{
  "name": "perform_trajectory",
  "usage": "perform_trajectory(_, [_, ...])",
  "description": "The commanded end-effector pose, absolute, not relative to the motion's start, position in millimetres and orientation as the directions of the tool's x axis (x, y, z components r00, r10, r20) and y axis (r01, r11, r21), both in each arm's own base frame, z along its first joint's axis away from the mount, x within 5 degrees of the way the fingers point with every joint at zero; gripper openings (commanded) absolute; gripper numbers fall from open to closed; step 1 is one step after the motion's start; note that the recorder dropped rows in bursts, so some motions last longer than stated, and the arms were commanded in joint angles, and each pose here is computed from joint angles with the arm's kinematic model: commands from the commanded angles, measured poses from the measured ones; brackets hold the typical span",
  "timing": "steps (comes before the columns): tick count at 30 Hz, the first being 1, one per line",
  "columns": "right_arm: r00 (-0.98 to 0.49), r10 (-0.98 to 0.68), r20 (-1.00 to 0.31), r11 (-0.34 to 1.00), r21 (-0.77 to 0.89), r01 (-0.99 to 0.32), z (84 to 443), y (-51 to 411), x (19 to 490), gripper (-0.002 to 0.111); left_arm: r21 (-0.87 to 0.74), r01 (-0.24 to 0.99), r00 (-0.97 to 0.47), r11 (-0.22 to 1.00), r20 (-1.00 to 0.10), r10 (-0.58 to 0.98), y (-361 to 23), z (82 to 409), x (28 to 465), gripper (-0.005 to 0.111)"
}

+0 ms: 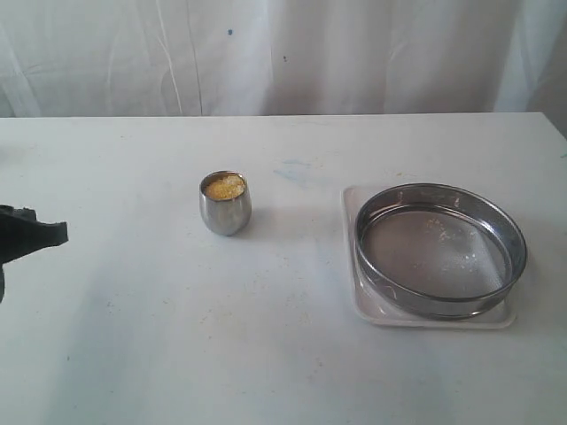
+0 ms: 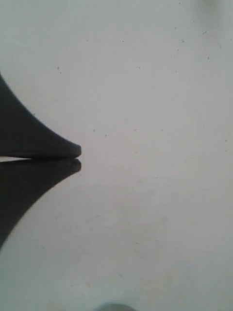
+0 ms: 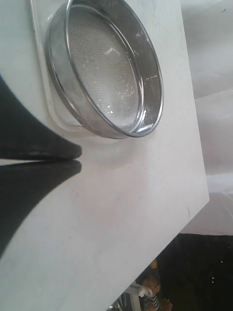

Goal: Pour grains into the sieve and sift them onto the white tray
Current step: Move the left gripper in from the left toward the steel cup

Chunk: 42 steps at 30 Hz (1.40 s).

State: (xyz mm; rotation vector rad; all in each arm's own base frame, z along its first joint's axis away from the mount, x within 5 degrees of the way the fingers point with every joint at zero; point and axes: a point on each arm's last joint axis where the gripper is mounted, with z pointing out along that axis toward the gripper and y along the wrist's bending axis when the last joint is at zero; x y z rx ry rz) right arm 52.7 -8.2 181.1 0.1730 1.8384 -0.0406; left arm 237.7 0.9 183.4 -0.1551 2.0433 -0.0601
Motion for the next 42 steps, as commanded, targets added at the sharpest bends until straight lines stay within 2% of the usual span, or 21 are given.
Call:
perform_trajectory(1, [-0.247, 0.095, -0.964, 0.988, 0.061, 0.142, 182, -8, 53, 0.0, -0.215, -0.06, -0.259, 0.975, -0.94, -0.223, -1, 179, 217, 0.0])
perform_trajectory(2, [-0.247, 0.095, -0.964, 0.988, 0.061, 0.142, 182, -8, 53, 0.0, -0.161, 0.03, -0.242, 0.987, -0.959, -0.149, -8, 176, 210, 0.0])
perform_trajectory(3, [-0.247, 0.095, -0.964, 0.988, 0.061, 0.142, 182, -8, 53, 0.0, -0.125, 0.07, -0.243, 0.99, -0.964, -0.104, -10, 175, 207, 0.0])
perform_trajectory(4, [-0.247, 0.095, -0.964, 0.988, 0.061, 0.142, 182, -8, 53, 0.0, -0.027, 0.166, -0.237, 0.986, -0.971, 0.013, -17, 175, 206, 0.0])
perform_trajectory(7, [-0.247, 0.095, -0.964, 0.988, 0.061, 0.142, 182, -8, 53, 0.0, 0.046, 0.227, -0.215, 0.973, -0.972, 0.096, -21, 176, 207, 0.004])
perform_trajectory(9, [-0.247, 0.095, -0.964, 0.988, 0.061, 0.142, 182, -8, 53, 0.0, 0.05, 0.235, -0.24, 0.971, -0.965, 0.108, -21, 173, 206, 0.028])
perform_trajectory(10, [-0.247, 0.095, -0.964, 0.988, 0.061, 0.142, 182, -8, 53, 0.0, 0.054, 0.256, -0.273, 0.965, -0.954, 0.126, -22, 170, 205, 0.056])
perform_trajectory(12, [-0.247, 0.095, -0.964, 0.988, 0.061, 0.142, 182, -8, 53, 0.0, -0.061, 0.203, -0.325, 0.977, -0.946, 0.008, -21, 168, 204, 0.105])
perform_trajectory(15, [-0.247, 0.095, -0.964, 0.988, 0.061, 0.142, 182, -8, 53, 0.0, -0.085, 0.156, -0.34, 0.984, -0.94, -0.027, -17, 167, 205, 0.105])
perform_trajectory(24, [-0.247, 0.095, -0.964, 0.988, 0.061, 0.142, 182, -8, 53, 0.0, -0.087, 0.156, -0.339, 0.984, -0.94, -0.029, -17, 167, 205, 0.105])
perform_trajectory(30, [-0.247, 0.095, -0.964, 0.988, 0.061, 0.142, 182, -8, 53, 0.0, -0.116, 0.168, -0.205, 0.979, -0.975, -0.08, -18, 180, 208, 0.105])
perform_trajectory(36, [-0.247, 0.095, -0.964, 0.988, 0.061, 0.142, 182, -8, 53, 0.0, -0.088, 0.144, -0.278, 0.986, -0.96, -0.045, -16, 180, 218, 0.105])
perform_trajectory(42, [-0.247, 0.095, -0.964, 0.988, 0.061, 0.142, 182, -8, 53, 0.0, -0.098, 0.144, -0.207, 0.985, -0.976, -0.067, -16, 193, 228, 0.105])
